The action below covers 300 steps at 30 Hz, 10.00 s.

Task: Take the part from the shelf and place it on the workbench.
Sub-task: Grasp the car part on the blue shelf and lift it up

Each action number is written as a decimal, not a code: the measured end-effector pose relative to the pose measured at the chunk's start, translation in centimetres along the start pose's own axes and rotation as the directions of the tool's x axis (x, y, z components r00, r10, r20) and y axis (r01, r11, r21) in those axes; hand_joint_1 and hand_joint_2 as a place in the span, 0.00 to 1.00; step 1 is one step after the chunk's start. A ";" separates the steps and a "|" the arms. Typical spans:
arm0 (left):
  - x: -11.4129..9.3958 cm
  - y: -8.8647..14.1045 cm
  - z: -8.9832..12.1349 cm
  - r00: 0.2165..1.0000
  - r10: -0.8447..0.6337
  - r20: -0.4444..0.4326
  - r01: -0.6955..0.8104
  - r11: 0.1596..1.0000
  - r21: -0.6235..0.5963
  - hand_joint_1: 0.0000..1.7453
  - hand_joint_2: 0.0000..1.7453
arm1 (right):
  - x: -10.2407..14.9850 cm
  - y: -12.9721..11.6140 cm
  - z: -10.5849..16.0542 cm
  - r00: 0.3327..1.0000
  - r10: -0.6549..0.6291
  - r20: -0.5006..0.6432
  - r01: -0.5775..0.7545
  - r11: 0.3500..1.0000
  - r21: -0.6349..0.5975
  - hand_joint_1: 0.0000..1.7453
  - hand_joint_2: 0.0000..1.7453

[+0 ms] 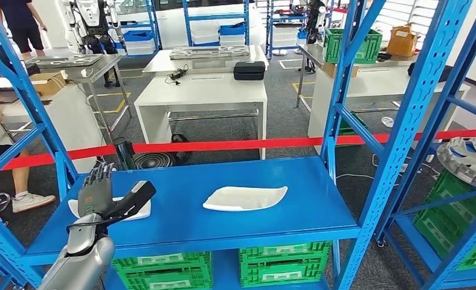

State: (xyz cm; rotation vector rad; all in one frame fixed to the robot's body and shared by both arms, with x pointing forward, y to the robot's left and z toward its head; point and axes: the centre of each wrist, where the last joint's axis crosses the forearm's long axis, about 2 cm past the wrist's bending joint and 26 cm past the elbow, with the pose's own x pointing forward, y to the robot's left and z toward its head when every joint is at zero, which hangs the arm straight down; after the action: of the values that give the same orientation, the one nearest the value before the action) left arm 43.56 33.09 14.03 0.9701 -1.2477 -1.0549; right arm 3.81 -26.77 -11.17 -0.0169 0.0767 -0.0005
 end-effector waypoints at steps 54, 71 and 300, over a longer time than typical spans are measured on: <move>-2.2 -2.0 1.4 0.532 0.837 0.130 -0.704 0.522 -0.482 0.00 1.00 | 0.0 -0.2 0.0 1.000 -0.008 -0.003 0.008 1.000 0.002 0.00 0.00; -3.1 0.2 2.3 -0.011 0.966 0.259 -0.684 0.182 -0.706 0.00 1.00 | -0.2 -0.4 -0.1 0.996 -0.091 -0.014 0.091 0.996 0.017 0.00 0.00; 5.4 -3.2 11.5 -0.596 0.795 0.116 -0.711 -0.454 -0.537 1.00 1.00 | -0.4 0.1 -0.1 0.992 -0.127 -0.021 0.127 0.992 -0.011 0.00 0.00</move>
State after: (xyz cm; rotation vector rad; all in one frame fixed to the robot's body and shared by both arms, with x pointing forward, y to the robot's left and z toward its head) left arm 31.92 27.03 13.28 -1.0494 -1.7128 0.3309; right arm 3.39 -26.67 -11.20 -0.0318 0.0969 -0.1278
